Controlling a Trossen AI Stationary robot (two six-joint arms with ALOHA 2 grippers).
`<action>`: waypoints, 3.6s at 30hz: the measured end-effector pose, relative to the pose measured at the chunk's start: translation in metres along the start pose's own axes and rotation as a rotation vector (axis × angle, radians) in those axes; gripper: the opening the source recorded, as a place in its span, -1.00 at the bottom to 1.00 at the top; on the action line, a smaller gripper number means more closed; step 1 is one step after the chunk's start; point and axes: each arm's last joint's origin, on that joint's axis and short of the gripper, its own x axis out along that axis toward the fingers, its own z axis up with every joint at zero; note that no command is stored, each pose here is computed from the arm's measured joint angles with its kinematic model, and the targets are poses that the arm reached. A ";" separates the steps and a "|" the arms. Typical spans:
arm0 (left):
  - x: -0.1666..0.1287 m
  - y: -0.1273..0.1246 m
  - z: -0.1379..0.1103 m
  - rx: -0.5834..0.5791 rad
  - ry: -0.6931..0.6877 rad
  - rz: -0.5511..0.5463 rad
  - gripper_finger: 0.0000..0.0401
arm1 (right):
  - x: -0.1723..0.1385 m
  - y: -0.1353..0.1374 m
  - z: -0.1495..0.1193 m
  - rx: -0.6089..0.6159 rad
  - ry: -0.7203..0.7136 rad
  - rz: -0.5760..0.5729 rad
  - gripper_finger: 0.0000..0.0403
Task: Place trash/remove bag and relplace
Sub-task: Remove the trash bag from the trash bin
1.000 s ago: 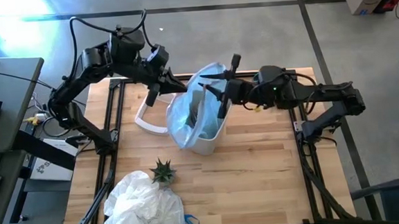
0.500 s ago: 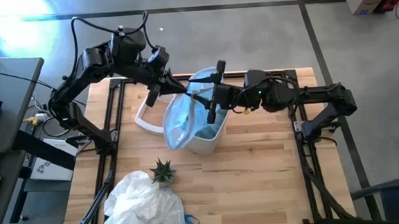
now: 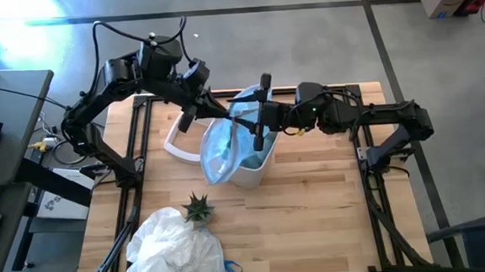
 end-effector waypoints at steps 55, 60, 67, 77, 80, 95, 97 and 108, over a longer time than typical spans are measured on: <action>-0.067 -0.028 -0.028 0.152 0.039 0.420 -1.00 | -0.007 -0.008 0.021 0.004 -0.083 -0.188 -0.90; -0.076 -0.025 -0.037 0.170 0.111 0.577 -1.00 | -0.012 -0.010 0.027 0.013 -0.109 -0.197 -0.90; -0.049 -0.017 -0.044 0.171 0.162 0.372 -1.00 | -0.019 -0.012 0.037 -0.006 -0.155 -0.229 -0.90; 0.017 0.009 -0.073 0.253 0.235 0.359 -0.93 | -0.029 -0.020 0.048 -0.012 -0.189 -0.260 -0.89; 0.028 0.006 -0.077 0.279 0.195 0.316 -0.86 | -0.036 -0.024 0.053 -0.009 -0.197 -0.265 -0.89; 0.040 -0.001 -0.087 0.186 0.213 0.427 0.11 | -0.041 -0.025 0.051 -0.017 -0.134 -0.229 -0.90; 0.040 -0.003 -0.087 0.193 0.210 0.429 0.26 | -0.041 -0.025 0.051 -0.018 -0.133 -0.229 -0.90; 0.062 -0.004 -0.078 0.246 0.120 0.471 0.76 | -0.041 -0.025 0.050 -0.019 -0.127 -0.224 -0.90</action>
